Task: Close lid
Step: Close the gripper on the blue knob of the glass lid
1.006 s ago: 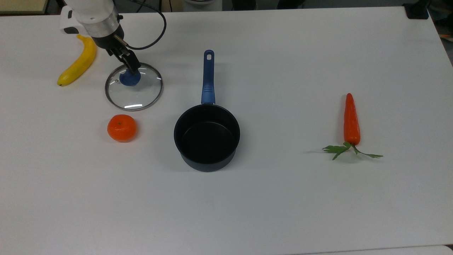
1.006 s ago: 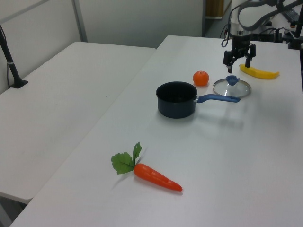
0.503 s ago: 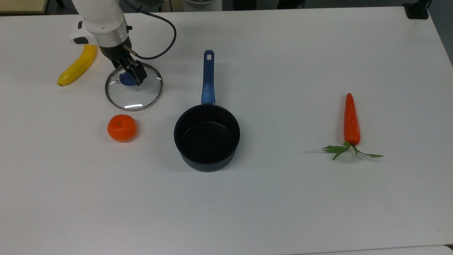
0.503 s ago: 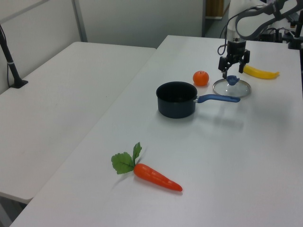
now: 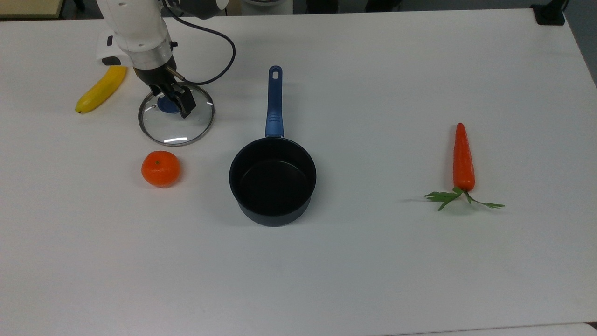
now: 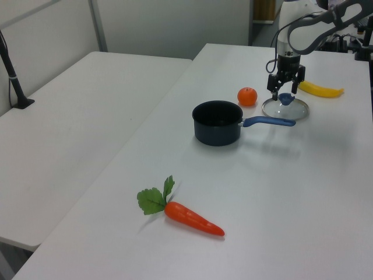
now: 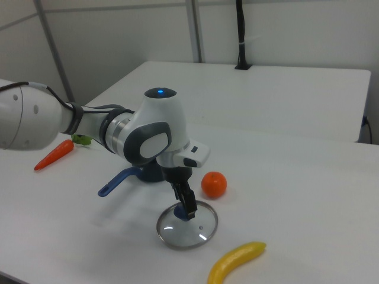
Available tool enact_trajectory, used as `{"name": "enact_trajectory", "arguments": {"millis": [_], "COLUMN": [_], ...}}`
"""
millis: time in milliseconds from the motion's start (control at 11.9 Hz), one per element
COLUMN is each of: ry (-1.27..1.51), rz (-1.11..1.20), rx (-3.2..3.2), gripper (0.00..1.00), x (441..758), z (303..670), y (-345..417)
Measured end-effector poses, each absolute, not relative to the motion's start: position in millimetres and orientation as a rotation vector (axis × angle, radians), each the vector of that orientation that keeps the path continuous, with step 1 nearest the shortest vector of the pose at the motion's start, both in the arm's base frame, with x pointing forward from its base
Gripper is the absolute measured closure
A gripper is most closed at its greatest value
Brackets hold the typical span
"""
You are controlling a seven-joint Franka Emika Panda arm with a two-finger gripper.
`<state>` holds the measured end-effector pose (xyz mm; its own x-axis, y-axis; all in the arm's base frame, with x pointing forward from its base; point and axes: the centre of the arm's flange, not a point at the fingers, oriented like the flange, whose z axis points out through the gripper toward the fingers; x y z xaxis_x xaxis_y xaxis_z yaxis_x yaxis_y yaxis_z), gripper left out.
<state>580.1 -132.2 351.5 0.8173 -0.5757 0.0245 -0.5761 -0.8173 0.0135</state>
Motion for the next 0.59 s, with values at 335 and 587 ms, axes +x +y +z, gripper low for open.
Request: {"name": "enact_trajectory", "arguments": {"millis": [335,587], "ry": [-0.924,-0.923], "rz": [0.005,-0.005], "rx": [2.979,2.979], "gripper": [0.11,0.23], "x": [576.4,574.4], "z": [344.0,341.2], "y": [-131.7,-132.8]}}
